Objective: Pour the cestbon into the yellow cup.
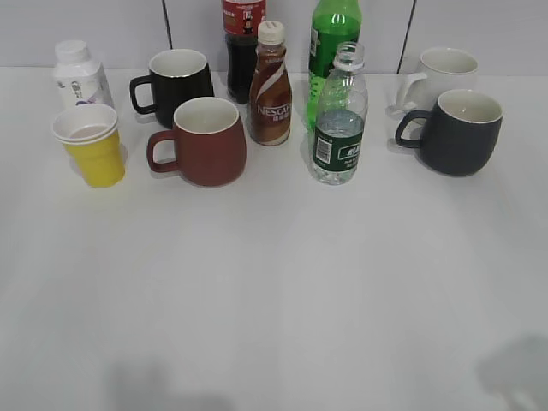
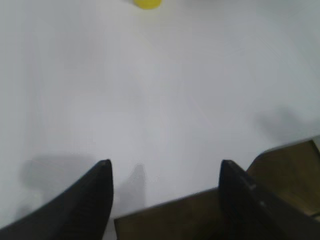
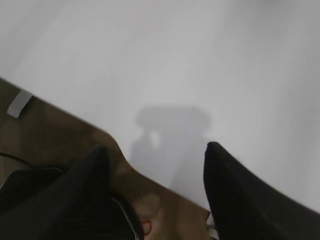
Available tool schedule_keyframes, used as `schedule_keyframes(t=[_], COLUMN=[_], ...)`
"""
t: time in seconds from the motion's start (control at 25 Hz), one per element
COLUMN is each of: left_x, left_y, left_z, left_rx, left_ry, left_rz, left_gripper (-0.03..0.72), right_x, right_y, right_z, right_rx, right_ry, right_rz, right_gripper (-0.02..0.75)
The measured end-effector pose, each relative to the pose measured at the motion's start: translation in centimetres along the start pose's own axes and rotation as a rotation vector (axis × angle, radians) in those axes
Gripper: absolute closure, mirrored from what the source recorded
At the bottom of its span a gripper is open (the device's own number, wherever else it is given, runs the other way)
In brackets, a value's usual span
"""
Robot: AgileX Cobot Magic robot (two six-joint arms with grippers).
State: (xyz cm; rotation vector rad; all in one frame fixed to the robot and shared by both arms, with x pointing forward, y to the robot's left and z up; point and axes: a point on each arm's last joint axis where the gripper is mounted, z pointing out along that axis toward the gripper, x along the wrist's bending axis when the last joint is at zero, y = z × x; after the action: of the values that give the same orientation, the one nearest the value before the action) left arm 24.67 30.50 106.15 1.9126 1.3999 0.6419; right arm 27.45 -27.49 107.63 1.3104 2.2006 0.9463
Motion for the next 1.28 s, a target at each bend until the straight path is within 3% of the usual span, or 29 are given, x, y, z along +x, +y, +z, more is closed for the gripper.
schedule_keyframes(t=[0.2, 0.44, 1.28], left_x=[-0.1, -0.1, -0.2], left_y=[0.3, 0.5, 0.4], left_z=[0.0, 0.7, 0.9], left_rx=[-0.069, -0.118, -0.118], left_ry=[-0.008, -0.011, -0.014], left_rz=[0.011, 0.056, 0.052], left_gripper=[0.195, 0.203, 0.211], right_x=[0.5, 0.6, 0.5], right_y=[-3.3, -3.8, -3.7], right_z=[-1.3, -1.1, -0.9], right_rx=[-0.099, -0.200, -0.204], right_ry=[-0.013, -0.028, -0.043], right_rz=[-0.019, -0.022, -0.008], right_gripper=[0.289, 0.289, 0.290])
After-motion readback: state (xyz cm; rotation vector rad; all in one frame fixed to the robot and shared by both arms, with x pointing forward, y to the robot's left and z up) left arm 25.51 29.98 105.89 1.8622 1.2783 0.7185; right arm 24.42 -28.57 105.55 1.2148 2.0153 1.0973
